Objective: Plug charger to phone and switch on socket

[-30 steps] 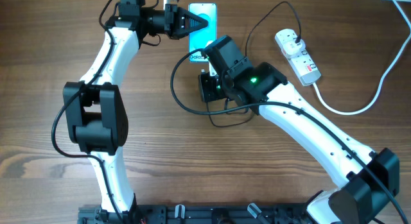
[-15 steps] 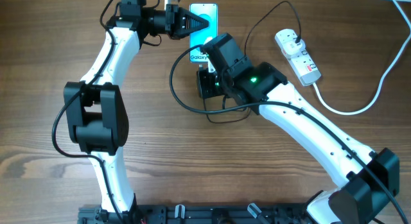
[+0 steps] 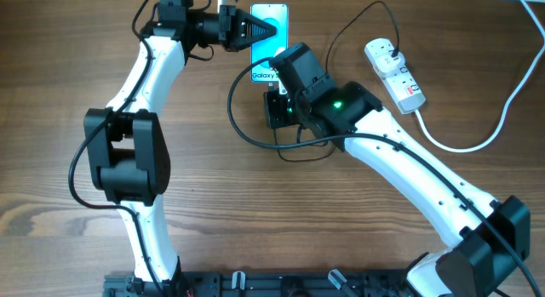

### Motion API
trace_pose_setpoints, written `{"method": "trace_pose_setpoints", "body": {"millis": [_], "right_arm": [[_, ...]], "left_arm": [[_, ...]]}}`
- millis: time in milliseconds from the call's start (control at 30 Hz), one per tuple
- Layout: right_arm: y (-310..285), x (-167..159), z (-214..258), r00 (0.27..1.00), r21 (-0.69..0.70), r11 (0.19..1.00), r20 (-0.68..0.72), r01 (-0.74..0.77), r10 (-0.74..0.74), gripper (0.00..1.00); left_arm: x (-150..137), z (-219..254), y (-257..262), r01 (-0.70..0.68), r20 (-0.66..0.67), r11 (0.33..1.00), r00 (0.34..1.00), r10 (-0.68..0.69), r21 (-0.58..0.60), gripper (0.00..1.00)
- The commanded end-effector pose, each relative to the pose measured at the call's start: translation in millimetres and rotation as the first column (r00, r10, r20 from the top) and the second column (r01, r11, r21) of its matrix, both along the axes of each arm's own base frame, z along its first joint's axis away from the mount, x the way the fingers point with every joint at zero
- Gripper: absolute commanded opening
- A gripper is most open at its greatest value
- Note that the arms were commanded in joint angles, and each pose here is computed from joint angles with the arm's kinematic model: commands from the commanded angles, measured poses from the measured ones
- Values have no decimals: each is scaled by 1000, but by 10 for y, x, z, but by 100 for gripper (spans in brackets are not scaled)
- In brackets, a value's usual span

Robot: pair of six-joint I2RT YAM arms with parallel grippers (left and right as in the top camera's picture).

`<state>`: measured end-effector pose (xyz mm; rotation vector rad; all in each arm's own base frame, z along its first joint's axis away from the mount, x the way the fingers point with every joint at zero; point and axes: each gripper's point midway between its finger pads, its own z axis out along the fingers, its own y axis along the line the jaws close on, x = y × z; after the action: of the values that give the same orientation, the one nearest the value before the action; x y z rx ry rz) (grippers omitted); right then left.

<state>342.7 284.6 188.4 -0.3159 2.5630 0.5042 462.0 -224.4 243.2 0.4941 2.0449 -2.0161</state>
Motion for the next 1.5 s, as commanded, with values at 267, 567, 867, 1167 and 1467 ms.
{"method": "trace_pose_setpoints", "body": {"millis": [267, 567, 867, 1167, 1467], "right_arm": [[32, 71, 89, 1000, 22, 1000, 27, 4, -5, 4], [48, 80, 103, 999, 29, 1000, 32, 1, -2, 4], [45, 76, 100, 1000, 28, 1000, 31, 0, -1, 4], [16, 39, 63, 1000, 13, 1000, 11, 1, -1, 4], [25, 50, 73, 1000, 17, 1000, 17, 1, -1, 4]], "left_arm": [[-64, 214, -17, 8, 78, 1000, 997, -7, -9, 4], [-67, 214, -20, 9, 73, 1000, 997, -8, -9, 4], [-83, 225, -19, 18, 72, 1000, 997, -17, -15, 4], [-83, 225, -19, 18, 73, 1000, 997, -17, -15, 4], [-83, 226, -19, 19, 74, 1000, 997, -17, -16, 4]]}}
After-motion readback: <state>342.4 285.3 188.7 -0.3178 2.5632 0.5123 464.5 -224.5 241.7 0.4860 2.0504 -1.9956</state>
